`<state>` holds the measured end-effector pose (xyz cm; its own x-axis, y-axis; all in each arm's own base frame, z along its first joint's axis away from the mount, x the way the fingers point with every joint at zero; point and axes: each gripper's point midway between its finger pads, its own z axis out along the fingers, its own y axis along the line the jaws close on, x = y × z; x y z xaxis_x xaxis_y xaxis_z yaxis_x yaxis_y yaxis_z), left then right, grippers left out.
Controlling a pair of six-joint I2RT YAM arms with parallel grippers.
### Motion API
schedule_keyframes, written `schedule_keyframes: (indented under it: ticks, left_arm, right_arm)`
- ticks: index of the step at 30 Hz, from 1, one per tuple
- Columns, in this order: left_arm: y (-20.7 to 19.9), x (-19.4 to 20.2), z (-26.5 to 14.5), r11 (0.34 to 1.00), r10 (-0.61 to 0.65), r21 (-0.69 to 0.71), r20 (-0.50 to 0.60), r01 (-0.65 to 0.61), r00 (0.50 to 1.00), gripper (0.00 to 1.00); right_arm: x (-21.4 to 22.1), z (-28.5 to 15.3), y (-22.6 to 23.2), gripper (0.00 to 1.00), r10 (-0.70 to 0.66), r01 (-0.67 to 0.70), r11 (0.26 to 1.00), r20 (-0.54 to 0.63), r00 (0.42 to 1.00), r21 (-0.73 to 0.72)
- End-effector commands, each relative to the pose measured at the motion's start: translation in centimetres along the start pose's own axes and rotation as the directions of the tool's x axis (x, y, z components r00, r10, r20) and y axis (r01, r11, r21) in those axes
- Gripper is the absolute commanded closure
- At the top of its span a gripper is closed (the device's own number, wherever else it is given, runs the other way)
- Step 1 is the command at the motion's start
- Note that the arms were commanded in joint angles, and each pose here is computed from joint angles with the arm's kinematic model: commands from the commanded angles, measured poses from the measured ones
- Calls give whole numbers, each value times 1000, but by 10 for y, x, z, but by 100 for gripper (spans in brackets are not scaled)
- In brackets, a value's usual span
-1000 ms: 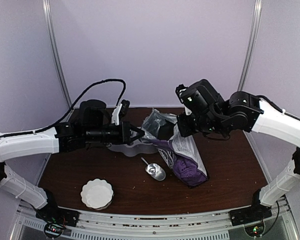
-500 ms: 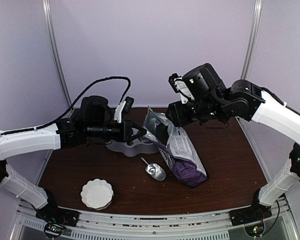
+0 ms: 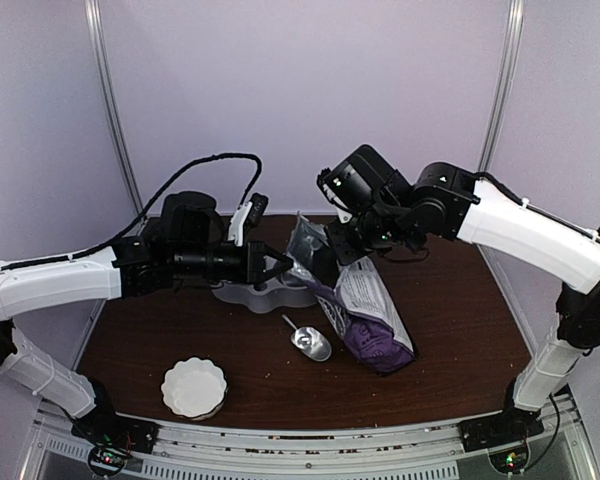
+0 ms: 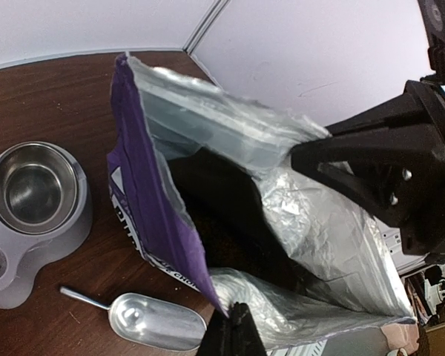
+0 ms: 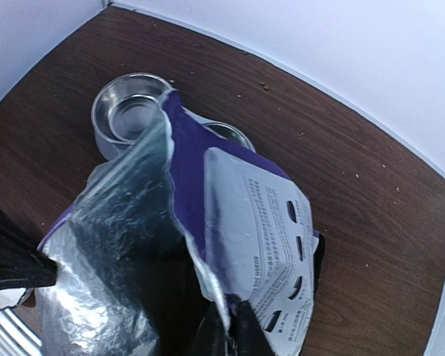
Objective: Serve the pet food
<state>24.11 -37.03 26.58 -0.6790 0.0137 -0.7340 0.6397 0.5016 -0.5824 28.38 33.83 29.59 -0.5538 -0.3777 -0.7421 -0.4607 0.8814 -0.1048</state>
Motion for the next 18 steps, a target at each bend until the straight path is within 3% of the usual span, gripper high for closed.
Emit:
schedule_keyframes:
  ticks: [1, 4, 9, 12, 15, 18]
  left_arm:
    - [-3, -15, 2, 1000, 30, -3, 40, -30, 999, 100]
    - [-7, -21, 5, 998, 57, 5, 41, -57, 998, 98]
    - [-19, -39, 1, 993, 111, 26, 95, -114, 989, 57]
    - [-16, -43, -7, 990, 137, -3, 130, -138, 982, 43]
    - [-12, -40, -12, 987, 160, -22, 135, -158, 978, 35]
    - [-7, -32, -14, 984, 179, -32, 122, -177, 976, 28]
  right_arm:
    - [-6, -6, -30, 100, 3, -3, 994, 8, 1000, 110]
    - [-10, -19, -67, 100, -6, 1, 977, 20, 1000, 213]
    - [-6, -52, -165, 100, 38, -42, 915, 20, 999, 401]
    - [-5, -85, -216, 100, 68, -86, 869, 55, 996, 486]
    - [-11, -115, -239, 100, 82, -131, 850, 118, 990, 511]
    - [-16, -117, -233, 100, 84, -142, 874, 143, 986, 464]
